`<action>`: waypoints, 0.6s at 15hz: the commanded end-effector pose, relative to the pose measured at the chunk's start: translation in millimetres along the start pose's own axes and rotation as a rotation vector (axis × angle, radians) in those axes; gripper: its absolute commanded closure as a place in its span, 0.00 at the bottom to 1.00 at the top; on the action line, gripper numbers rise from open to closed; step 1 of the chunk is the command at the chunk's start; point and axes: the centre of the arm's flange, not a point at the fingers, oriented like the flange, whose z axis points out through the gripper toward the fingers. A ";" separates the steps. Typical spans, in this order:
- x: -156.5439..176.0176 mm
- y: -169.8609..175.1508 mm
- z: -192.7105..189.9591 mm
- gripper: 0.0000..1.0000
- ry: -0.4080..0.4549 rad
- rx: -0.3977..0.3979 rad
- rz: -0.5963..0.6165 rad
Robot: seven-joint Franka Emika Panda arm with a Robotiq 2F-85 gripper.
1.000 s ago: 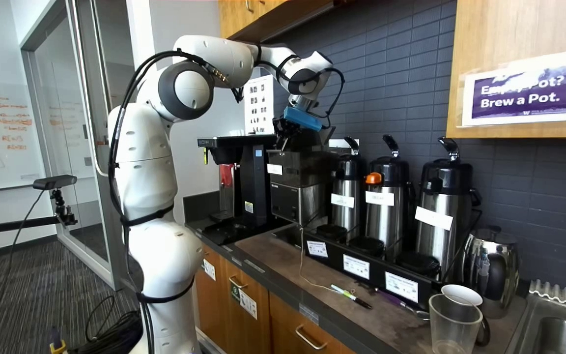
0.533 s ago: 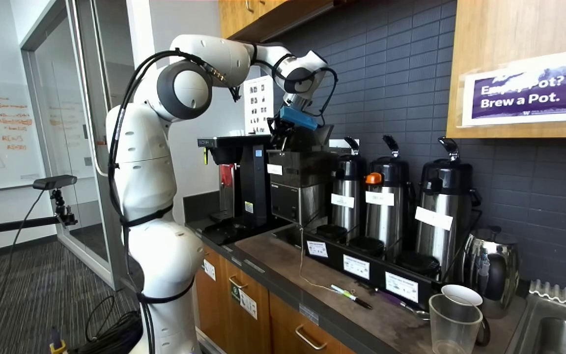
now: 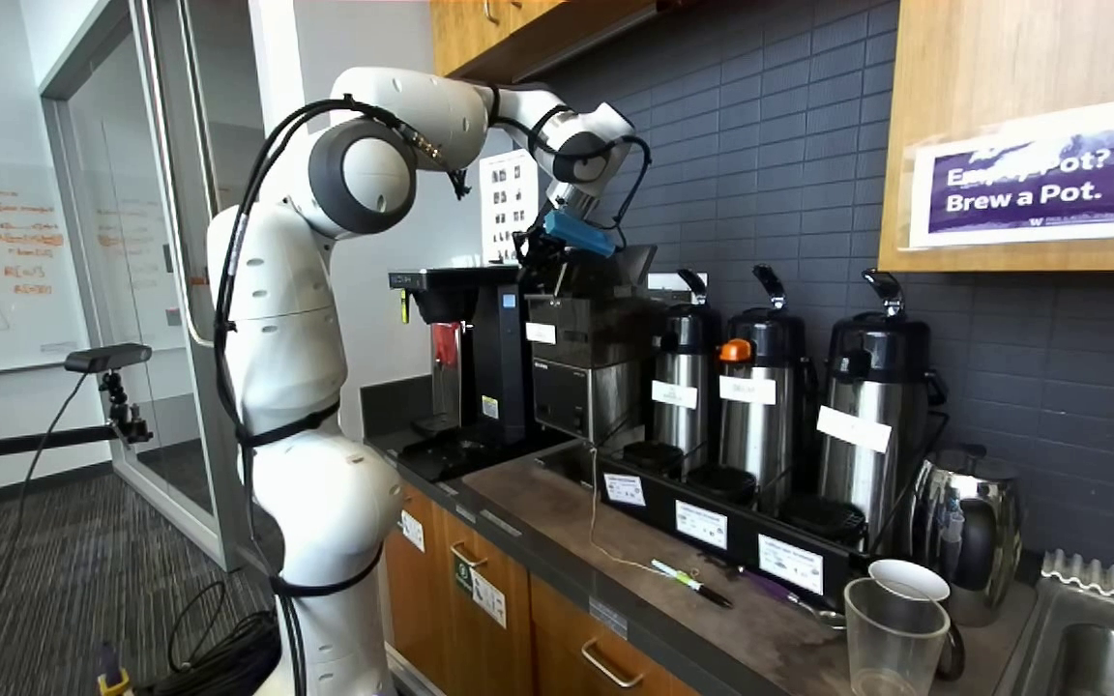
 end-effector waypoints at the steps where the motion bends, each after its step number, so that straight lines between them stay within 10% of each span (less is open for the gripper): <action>1: 2.0 -11.3 6.0 1.00 -0.023 0.020 -0.059; 9: -10.6 -26.6 -20.1 1.00 -0.031 -0.077 -0.022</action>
